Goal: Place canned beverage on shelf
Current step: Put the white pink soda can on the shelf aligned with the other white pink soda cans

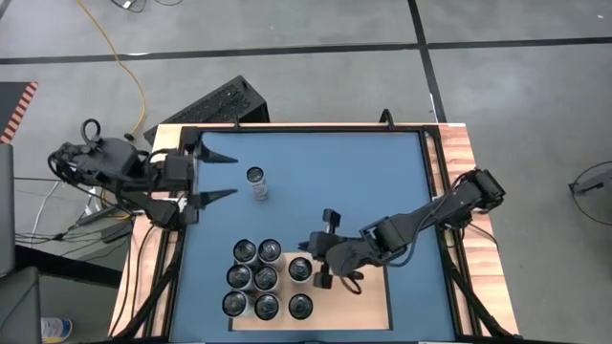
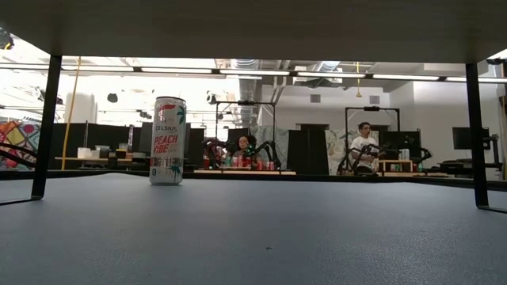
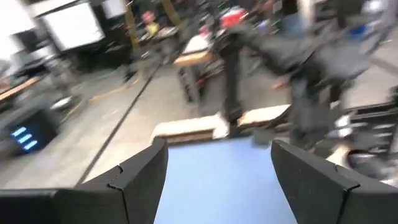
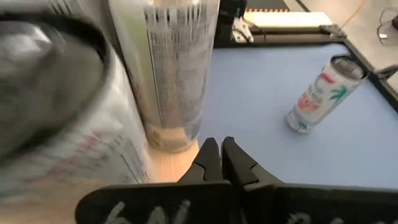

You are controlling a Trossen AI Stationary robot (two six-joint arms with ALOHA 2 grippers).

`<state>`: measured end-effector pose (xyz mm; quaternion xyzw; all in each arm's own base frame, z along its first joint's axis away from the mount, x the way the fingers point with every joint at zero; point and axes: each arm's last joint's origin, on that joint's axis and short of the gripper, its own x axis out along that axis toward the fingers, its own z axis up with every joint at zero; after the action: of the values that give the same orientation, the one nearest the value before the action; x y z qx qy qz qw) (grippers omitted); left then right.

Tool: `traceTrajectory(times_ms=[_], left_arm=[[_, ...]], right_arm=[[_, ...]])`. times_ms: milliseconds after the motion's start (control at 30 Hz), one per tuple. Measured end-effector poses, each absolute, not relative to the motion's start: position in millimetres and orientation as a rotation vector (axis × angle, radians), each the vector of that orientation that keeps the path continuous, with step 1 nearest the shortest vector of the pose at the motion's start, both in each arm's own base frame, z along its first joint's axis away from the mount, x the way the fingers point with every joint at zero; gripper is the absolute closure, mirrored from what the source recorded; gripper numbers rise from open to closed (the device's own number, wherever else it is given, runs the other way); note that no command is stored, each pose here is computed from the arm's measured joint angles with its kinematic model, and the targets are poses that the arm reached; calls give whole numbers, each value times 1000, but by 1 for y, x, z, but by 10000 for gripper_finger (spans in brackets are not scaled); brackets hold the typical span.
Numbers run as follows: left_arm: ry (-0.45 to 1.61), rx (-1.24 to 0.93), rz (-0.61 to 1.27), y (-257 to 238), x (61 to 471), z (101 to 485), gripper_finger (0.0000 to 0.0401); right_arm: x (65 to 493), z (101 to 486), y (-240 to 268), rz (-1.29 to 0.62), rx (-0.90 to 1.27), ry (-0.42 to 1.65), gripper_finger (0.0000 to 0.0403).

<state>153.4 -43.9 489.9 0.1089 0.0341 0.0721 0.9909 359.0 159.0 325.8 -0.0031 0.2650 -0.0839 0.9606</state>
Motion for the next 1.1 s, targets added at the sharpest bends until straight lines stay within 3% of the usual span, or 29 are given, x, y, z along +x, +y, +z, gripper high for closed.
traceTrajectory(times_ms=[300,600,867,1100], left_arm=[[263,179,313,-19,152,471,129],[431,35,591,22,146,454,129],[516,124,645,53,138,453,129],[594,183,468,75,138,447,129]], right_arm=[[336,360,132,-210,33,508,385],[324,367,114,-299,189,538,280],[323,366,119,-264,194,549,206],[318,363,126,-222,81,598,157]])
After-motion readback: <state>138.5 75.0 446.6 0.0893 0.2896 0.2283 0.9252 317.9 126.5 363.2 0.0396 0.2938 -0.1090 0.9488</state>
